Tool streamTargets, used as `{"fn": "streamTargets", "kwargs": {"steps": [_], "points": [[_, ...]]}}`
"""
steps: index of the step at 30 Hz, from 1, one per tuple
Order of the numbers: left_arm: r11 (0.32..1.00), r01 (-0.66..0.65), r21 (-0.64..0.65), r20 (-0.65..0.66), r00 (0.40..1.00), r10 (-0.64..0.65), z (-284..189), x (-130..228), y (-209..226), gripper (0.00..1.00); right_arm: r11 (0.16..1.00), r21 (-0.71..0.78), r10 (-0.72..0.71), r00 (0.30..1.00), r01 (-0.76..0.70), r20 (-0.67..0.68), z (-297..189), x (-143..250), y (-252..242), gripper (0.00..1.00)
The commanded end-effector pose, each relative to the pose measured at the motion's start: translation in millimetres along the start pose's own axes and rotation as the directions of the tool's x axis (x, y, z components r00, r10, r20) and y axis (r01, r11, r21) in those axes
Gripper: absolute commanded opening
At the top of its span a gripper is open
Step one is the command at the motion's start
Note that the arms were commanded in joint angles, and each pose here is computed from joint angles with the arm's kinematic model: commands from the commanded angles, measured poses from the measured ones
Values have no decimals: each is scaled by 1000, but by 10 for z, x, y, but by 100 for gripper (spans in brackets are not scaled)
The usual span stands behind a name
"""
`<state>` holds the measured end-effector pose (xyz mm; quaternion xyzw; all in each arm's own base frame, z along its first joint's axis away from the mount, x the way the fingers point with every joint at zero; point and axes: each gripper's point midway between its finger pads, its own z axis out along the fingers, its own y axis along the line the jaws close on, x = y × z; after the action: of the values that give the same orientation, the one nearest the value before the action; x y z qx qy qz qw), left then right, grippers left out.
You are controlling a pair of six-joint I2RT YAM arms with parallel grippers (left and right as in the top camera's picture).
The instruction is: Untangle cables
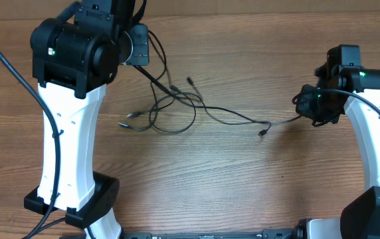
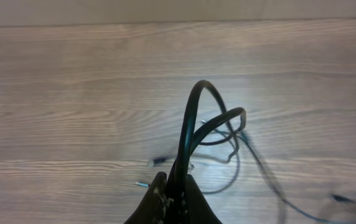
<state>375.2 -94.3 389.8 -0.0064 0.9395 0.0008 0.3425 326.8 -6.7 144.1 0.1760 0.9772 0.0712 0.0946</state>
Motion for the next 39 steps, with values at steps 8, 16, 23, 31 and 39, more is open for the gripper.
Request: {"fn": "streamTargets", "kwargs": {"steps": [8,16,23,31,39], "points": [[963,-75,259,-14,997,81,-185,82,-390,31,977,-169,-135,990,126,-40,-56,105,266,47],[978,-78,194,0,997,79,-159,51,-281,48,985,-126,-130,989,121,-64,-48,155,183,51],[986,-90,138,-55,994,98,-56,178,-186,47,991,-70,-118,988,111,-102,-54,242,72,58],[992,-103,-73,-336,939,73,285,1018,267,49,998,31,-50,990,55,-135,-192,413,-113,62],[957,111,-269,-445,867,-226,290,1669,885,59,999,47,-23,1000,24,-22,-653,591,-173,69]]}}
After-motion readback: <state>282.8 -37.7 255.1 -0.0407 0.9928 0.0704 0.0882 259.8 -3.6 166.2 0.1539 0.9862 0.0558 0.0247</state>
